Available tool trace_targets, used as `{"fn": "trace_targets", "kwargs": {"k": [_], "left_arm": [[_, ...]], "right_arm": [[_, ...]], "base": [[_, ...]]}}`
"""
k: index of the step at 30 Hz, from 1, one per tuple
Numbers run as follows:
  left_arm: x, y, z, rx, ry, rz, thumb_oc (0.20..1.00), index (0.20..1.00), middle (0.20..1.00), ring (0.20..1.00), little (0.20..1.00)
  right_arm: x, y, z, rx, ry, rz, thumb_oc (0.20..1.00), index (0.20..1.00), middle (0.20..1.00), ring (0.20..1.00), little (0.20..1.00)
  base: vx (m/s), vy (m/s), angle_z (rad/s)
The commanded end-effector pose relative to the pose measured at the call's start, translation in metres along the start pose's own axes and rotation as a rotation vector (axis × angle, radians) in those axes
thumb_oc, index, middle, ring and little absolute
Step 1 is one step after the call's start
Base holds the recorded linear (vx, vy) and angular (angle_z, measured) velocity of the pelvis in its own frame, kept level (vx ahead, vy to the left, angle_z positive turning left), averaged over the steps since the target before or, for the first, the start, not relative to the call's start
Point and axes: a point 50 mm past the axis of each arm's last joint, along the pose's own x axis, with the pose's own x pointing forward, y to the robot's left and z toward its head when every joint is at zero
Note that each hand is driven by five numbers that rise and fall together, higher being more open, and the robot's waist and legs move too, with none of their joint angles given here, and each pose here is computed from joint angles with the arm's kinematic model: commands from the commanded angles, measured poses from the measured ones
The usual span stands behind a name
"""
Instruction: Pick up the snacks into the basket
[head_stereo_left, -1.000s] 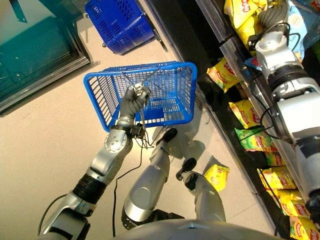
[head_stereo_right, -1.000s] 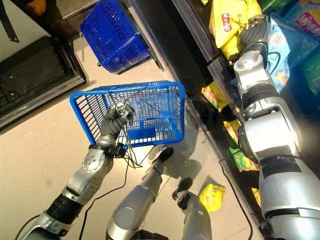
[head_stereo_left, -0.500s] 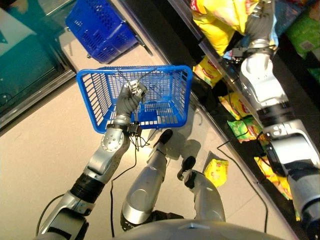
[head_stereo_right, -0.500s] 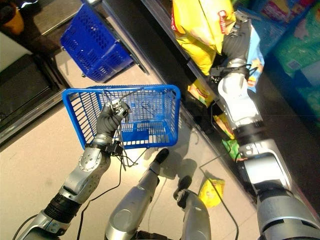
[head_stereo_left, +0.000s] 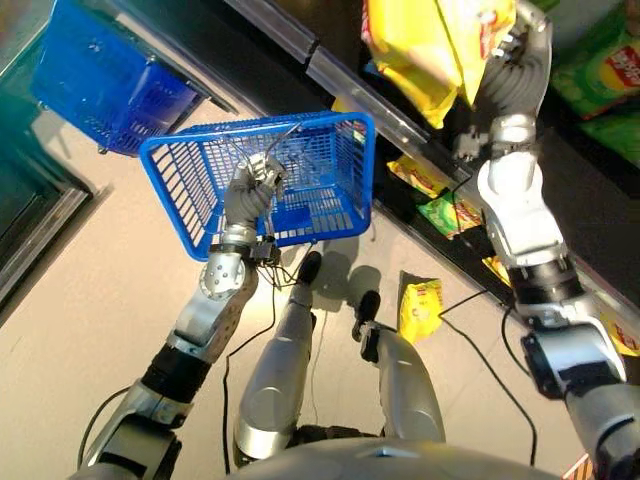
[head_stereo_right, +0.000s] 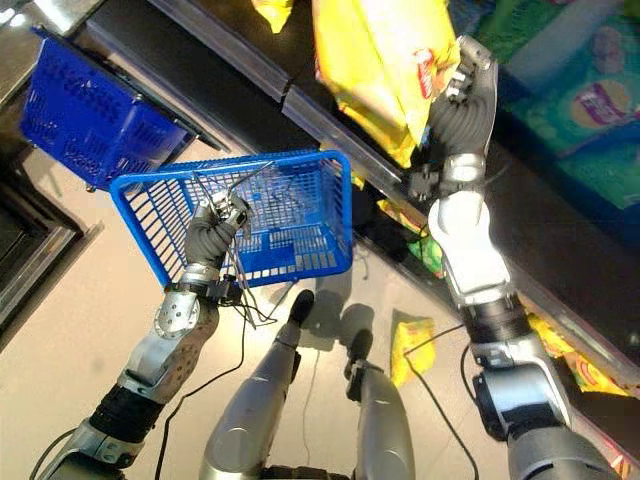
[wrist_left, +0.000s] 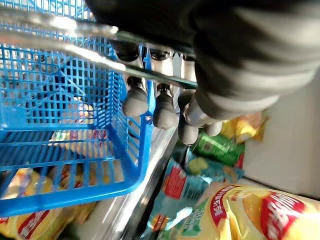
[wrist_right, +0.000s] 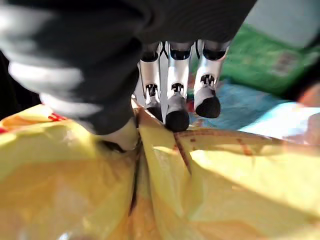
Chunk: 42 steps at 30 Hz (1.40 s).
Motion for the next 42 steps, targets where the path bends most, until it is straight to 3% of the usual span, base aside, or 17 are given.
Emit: {"fn": "trace_targets", "kwargs": {"k": [1, 10, 29, 42], "left_arm": [[0.015, -0.028, 0.063, -0.033, -0.350, -0.116, 0.200, 0.200, 0.200, 0.200, 0.200], [0.036, -0.066, 0.081, -0.101, -0.432, -0.194, 0.200, 0.200, 0.200, 0.200, 0.200], [0.042, -0.112, 0.103, -0.224, -0.500, -0.356, 0.200, 0.200, 0.200, 0.200, 0.200], [0.040, -0.134, 0.107, -0.277, -0.497, -0.440, 0.200, 0.200, 0.200, 0.200, 0.200]], "right_arm": [[-0.001, 0.002, 0.022, 0.087, -0.128, 0.070, 0.200, 0.200, 0.200, 0.200, 0.200], [-0.043, 0.032, -0.015, 0.105, 0.062, 0.283, 0.200, 0.200, 0.200, 0.200, 0.200], [-0.125, 0.056, -0.123, -0.297, 0.513, 0.658, 0.200, 0.200, 0.200, 0.200, 0.200], [-0.149, 0.075, -0.150, -0.496, 0.589, 0.894, 0.200, 0.200, 0.200, 0.200, 0.200]], "base": [[-0.06, -0.025, -0.26], [-0.07, -0.021, -0.05], [0.00, -0.010, -0.03], [0.01, -0.013, 0.07]]}}
